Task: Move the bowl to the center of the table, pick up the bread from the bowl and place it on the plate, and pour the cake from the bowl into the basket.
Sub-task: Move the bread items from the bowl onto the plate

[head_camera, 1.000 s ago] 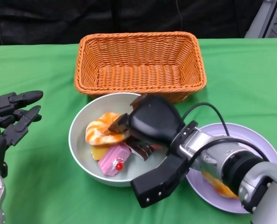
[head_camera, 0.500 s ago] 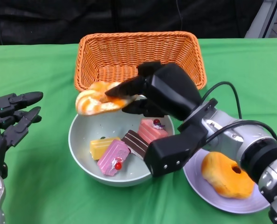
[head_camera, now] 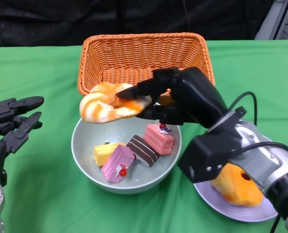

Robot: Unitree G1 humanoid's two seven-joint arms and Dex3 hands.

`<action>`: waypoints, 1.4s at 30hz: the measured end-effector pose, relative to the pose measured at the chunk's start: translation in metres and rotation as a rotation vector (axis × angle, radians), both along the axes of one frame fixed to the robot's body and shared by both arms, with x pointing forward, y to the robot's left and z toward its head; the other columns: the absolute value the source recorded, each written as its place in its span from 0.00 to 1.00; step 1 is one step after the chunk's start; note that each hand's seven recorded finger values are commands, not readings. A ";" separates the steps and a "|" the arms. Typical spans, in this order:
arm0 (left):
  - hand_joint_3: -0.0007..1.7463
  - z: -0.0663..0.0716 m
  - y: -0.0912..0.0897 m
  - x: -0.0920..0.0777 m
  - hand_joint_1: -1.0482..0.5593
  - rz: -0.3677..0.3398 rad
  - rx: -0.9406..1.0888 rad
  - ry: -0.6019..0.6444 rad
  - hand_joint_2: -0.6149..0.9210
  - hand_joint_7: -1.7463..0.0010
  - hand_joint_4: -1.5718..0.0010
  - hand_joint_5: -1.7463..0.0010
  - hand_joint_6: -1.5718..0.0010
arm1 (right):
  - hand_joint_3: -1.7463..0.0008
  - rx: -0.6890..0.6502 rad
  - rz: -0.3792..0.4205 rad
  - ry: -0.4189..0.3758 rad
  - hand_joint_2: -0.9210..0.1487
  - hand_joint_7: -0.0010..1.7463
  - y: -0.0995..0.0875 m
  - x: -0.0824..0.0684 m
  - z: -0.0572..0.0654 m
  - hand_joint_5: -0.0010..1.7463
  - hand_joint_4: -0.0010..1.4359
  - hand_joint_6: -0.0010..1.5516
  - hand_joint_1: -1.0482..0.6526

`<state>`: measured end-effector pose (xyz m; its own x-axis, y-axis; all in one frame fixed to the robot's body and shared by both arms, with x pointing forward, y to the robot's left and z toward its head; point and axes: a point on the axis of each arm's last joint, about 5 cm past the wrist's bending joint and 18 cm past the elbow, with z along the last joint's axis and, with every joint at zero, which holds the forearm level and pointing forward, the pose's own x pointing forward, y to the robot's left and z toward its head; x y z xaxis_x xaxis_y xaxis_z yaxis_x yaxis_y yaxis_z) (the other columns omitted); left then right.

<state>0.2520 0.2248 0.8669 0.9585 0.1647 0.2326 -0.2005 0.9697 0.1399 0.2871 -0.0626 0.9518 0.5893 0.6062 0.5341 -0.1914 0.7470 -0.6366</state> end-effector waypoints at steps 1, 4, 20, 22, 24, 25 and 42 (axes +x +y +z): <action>0.09 0.000 0.000 0.000 0.48 -0.001 0.000 0.000 1.00 1.00 0.47 0.41 0.27 | 1.00 0.005 -0.001 0.004 0.05 0.00 -0.003 -0.001 0.001 0.69 0.53 0.77 0.54; 0.09 0.000 0.001 0.000 0.47 0.002 0.001 0.001 1.00 1.00 0.46 0.41 0.27 | 1.00 0.031 -0.015 0.008 0.05 0.00 -0.018 -0.005 0.004 0.55 0.60 0.78 0.54; 0.10 0.000 0.006 0.001 0.50 0.015 -0.029 0.015 1.00 1.00 0.47 0.42 0.28 | 0.99 0.121 -0.203 0.139 0.02 0.01 -0.093 -0.041 -0.012 0.59 0.58 0.78 0.58; 0.10 0.000 0.007 0.001 0.50 0.016 -0.026 0.015 1.00 1.00 0.48 0.42 0.28 | 0.99 0.123 -0.231 0.150 0.02 0.01 -0.098 -0.045 -0.015 0.58 0.59 0.79 0.59; 0.10 0.001 0.007 0.001 0.50 0.017 -0.026 0.015 1.00 1.00 0.47 0.41 0.27 | 1.00 0.123 -0.256 0.154 0.03 0.01 -0.102 -0.048 -0.017 0.61 0.59 0.79 0.59; 0.10 0.001 0.007 0.001 0.50 0.017 -0.026 0.015 1.00 1.00 0.47 0.41 0.27 | 1.00 0.121 -0.268 0.154 0.03 0.01 -0.103 -0.049 -0.018 0.67 0.56 0.78 0.59; 0.11 0.003 0.014 0.003 0.51 0.031 -0.026 0.028 1.00 1.00 0.48 0.41 0.27 | 1.00 0.098 -0.496 0.234 0.04 0.00 -0.125 -0.059 -0.045 0.62 0.57 0.78 0.63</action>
